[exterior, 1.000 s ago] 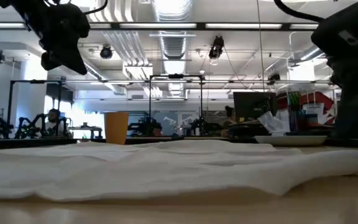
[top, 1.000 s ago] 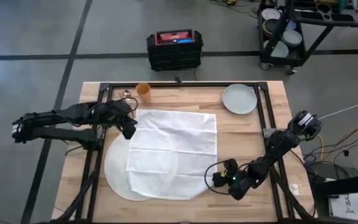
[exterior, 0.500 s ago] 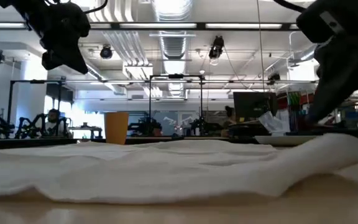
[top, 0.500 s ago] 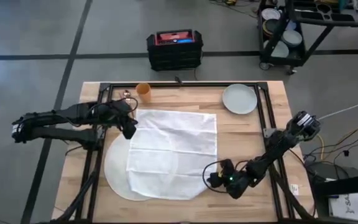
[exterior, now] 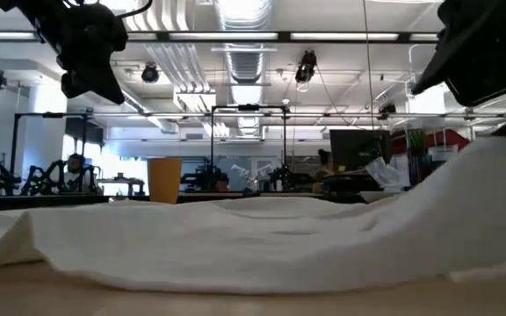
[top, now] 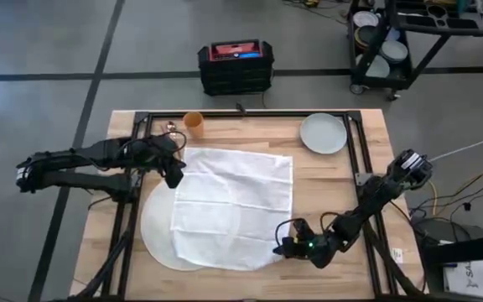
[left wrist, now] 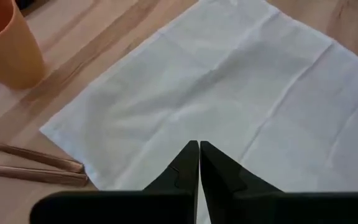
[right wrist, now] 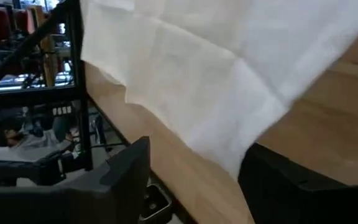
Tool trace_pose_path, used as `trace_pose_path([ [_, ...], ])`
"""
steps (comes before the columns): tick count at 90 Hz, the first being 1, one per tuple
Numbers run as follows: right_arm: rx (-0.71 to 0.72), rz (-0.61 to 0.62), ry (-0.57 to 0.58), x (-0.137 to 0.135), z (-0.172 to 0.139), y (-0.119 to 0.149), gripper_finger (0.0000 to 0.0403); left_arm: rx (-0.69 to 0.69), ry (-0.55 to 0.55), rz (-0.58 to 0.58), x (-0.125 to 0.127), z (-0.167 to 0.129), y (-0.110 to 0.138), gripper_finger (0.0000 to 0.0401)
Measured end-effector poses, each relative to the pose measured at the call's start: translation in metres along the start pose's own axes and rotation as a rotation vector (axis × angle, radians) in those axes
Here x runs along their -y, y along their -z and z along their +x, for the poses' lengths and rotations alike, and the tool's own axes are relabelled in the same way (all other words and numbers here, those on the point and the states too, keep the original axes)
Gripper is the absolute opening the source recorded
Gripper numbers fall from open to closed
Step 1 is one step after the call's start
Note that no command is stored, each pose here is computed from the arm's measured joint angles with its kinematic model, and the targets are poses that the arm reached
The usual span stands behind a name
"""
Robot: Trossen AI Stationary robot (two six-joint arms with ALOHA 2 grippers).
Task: Set table place
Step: Fold the white napkin
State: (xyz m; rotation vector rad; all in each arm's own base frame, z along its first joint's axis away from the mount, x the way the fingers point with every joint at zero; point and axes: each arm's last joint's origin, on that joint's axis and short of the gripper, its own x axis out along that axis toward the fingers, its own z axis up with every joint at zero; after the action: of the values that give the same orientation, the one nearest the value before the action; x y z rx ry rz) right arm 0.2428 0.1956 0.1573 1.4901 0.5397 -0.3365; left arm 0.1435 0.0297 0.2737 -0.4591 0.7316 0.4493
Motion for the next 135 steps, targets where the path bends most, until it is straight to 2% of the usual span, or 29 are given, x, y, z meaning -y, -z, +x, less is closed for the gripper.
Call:
trace_pose_path([
  [13, -0.034, -0.037, -0.059, -0.017, -0.016, -0.003, 0.0206, 0.000, -0.001, 0.001, 0.000, 0.000, 0.000, 0.0000],
  [25, -0.031, -0.073, -0.044, -0.023, -0.030, -0.008, 0.0206, 0.003, -0.006, 0.011, 0.000, 0.000, 0.000, 0.0000],
  [42, -0.172, -0.098, 0.081, -0.016, -0.044, -0.004, 0.0206, 0.003, -0.008, 0.016, 0.000, 0.000, 0.000, 0.0000],
  [49, -0.186, -0.086, 0.159, -0.008, -0.051, -0.001, 0.0206, 0.000, -0.003, 0.016, 0.000, 0.000, 0.000, 0.0000],
  [60, -0.169, -0.034, 0.258, 0.004, -0.058, 0.002, 0.0206, -0.072, 0.132, 0.016, 0.004, 0.000, 0.003, 0.0000],
  [68, -0.184, -0.041, 0.265, 0.006, -0.060, 0.006, 0.0206, -0.165, 0.252, -0.001, 0.008, 0.000, 0.007, 0.0000],
  [80, -0.175, -0.061, 0.268, 0.007, -0.060, 0.005, 0.0206, -0.303, 0.302, -0.012, 0.020, 0.001, 0.021, 0.0000],
  [92, -0.153, -0.074, 0.300, 0.010, -0.060, 0.003, 0.0206, -0.435, 0.357, 0.012, 0.045, -0.004, 0.041, 0.0000],
  [103, -0.149, -0.089, 0.309, 0.012, -0.060, 0.002, 0.0206, -0.539, 0.342, 0.009, 0.071, -0.013, 0.069, 0.0004],
  [113, -0.145, -0.107, 0.320, 0.014, -0.060, 0.001, 0.0206, -0.520, 0.340, 0.021, 0.098, -0.023, 0.098, 0.0005],
  [125, -0.138, -0.115, 0.336, 0.017, -0.060, -0.001, 0.0206, -0.441, 0.198, 0.076, 0.120, -0.021, 0.142, 0.0004],
  [135, -0.156, -0.103, 0.349, 0.019, -0.060, -0.001, 0.0206, -0.447, 0.083, 0.078, 0.138, -0.006, 0.171, 0.0004],
])
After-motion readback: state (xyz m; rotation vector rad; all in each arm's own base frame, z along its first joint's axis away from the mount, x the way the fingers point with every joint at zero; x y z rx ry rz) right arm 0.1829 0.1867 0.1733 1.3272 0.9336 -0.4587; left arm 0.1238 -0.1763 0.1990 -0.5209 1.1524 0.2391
